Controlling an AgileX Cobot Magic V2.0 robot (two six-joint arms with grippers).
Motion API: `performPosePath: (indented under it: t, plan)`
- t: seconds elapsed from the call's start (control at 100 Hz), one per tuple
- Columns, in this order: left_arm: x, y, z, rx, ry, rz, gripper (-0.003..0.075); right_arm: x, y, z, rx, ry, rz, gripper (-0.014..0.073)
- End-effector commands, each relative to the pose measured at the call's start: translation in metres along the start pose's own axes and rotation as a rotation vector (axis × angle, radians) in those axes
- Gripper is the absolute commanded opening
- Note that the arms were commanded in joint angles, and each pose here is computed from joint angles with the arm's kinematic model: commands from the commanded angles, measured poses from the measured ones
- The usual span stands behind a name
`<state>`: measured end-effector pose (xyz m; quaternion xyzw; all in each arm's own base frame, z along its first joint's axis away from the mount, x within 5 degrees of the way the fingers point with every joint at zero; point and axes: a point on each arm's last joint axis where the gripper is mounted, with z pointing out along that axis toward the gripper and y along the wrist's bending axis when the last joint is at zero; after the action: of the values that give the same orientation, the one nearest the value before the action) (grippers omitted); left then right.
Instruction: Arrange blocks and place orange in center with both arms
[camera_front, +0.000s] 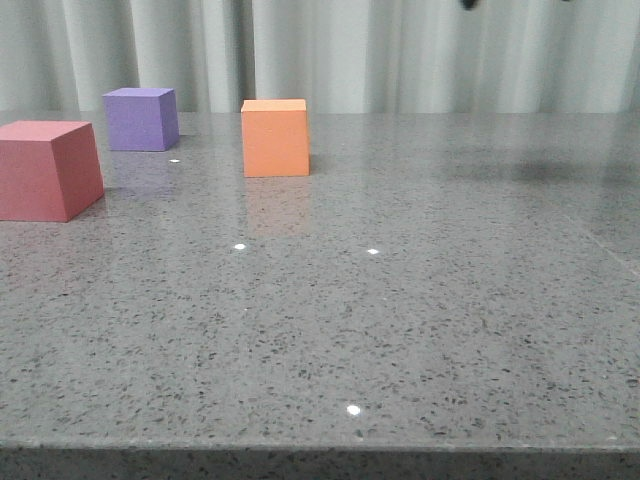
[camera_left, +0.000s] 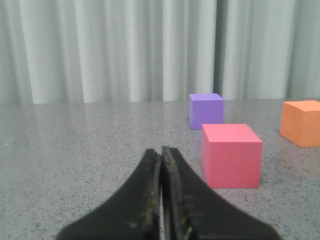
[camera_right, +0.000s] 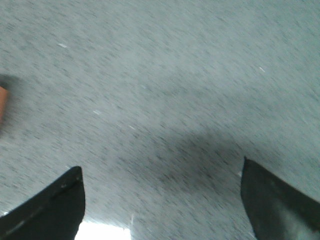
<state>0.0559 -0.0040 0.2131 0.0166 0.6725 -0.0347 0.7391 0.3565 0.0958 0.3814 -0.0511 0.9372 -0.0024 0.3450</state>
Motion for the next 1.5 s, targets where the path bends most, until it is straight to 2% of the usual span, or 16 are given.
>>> performPosePath:
  t: [0.0,0.18,0.32,0.44,0.77,0.98,1.26,1.36,1.43,1.49]
  plan:
    - [0.005,0.0,-0.002,0.008,-0.077,-0.003,-0.002,0.011,-0.022,-0.035,0.009,-0.144,0.015,0.0623]
    - [0.005,0.0,-0.002,0.008,-0.077,-0.003,-0.002,0.065,-0.053,-0.056,0.053,-0.17,0.065,0.0623]
    - [0.005,0.0,-0.002,0.008,-0.077,-0.003,-0.002,0.109,-0.067,-0.077,0.08,-0.207,0.095,0.0623]
    - [0.005,0.0,-0.002,0.008,-0.077,-0.003,-0.002,0.147,-0.07,-0.093,0.085,-0.243,0.104,0.0623]
    - [0.005,0.0,-0.002,0.008,-0.077,-0.003,-0.002,0.236,-0.069,-0.136,0.061,-0.511,0.106,0.0623]
    - [0.005,0.0,-0.002,0.008,-0.077,-0.003,-0.002,0.27,-0.069,-0.136,0.068,-0.575,0.098,0.0623]
    - [0.005,0.0,-0.002,0.008,-0.077,-0.003,-0.002,0.274,-0.067,-0.129,0.057,-0.609,0.089,0.0622]
    - [0.005,0.0,-0.002,0.008,-0.077,-0.003,-0.002,0.272,-0.067,-0.13,0.053,-0.632,0.087,0.0544]
    - [0.005,0.0,-0.002,0.008,-0.077,-0.003,-0.002,0.272,-0.067,-0.13,0.051,-0.64,0.087,0.041]
    - [0.005,0.0,-0.002,0.008,-0.077,-0.003,-0.002,0.272,-0.067,-0.13,0.051,-0.64,0.086,0.0253]
